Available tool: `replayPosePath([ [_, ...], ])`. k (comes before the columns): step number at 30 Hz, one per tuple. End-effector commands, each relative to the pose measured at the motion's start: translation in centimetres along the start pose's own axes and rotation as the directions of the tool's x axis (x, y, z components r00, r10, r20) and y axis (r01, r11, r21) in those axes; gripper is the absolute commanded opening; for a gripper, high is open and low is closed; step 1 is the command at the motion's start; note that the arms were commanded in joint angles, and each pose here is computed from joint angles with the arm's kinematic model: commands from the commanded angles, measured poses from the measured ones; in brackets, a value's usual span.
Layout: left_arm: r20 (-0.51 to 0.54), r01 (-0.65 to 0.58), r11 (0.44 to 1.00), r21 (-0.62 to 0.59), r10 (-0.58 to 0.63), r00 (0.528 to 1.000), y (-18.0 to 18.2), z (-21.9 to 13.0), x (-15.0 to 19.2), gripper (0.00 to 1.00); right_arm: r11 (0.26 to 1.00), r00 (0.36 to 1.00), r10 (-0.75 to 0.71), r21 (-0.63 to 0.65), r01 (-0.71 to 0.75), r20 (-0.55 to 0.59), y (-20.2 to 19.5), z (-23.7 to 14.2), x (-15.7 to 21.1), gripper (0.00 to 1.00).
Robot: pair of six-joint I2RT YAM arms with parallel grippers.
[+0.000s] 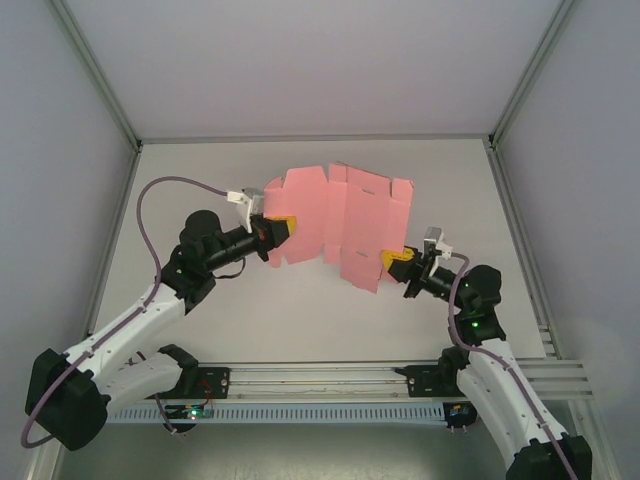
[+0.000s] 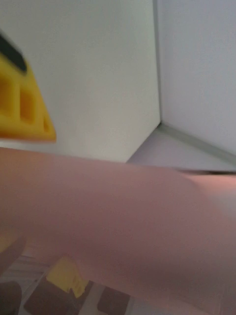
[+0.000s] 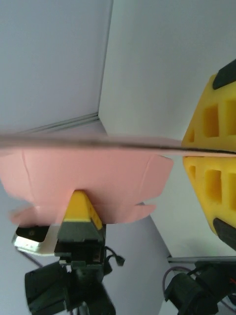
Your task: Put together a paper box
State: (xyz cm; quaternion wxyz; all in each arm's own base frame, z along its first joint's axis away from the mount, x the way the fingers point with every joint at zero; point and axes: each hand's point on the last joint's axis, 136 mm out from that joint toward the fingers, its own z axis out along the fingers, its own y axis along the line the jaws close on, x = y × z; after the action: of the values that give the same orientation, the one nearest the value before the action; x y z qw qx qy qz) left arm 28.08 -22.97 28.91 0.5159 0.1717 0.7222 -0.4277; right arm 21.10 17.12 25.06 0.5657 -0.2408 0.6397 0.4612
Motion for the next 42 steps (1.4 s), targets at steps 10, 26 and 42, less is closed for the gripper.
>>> replayPosePath([
  [10, 0.042, -0.014, 0.861, -0.508, 0.041, 0.998, 6.8, -7.1, 0.4, 1.0, 0.968, 0.95, -0.181, 0.127, 0.218, -0.255, -2.6, 2.5, -2.9, 0.0],
  [26, 0.067, 0.075, 0.686, -0.723, -0.039, 0.997, 10.0, -10.7, -1.4, 1.0, 0.807, 0.511, -0.57, -0.319, 0.497, -0.644, 3.2, -1.2, -3.8, 0.0],
  [42, 0.018, 0.11, 0.719, -0.686, -0.135, 0.991, 10.6, -9.6, 1.0, 1.0, 0.77, 0.308, -0.638, -0.596, 0.228, -0.706, 1.1, 1.8, -0.3, 0.0],
])
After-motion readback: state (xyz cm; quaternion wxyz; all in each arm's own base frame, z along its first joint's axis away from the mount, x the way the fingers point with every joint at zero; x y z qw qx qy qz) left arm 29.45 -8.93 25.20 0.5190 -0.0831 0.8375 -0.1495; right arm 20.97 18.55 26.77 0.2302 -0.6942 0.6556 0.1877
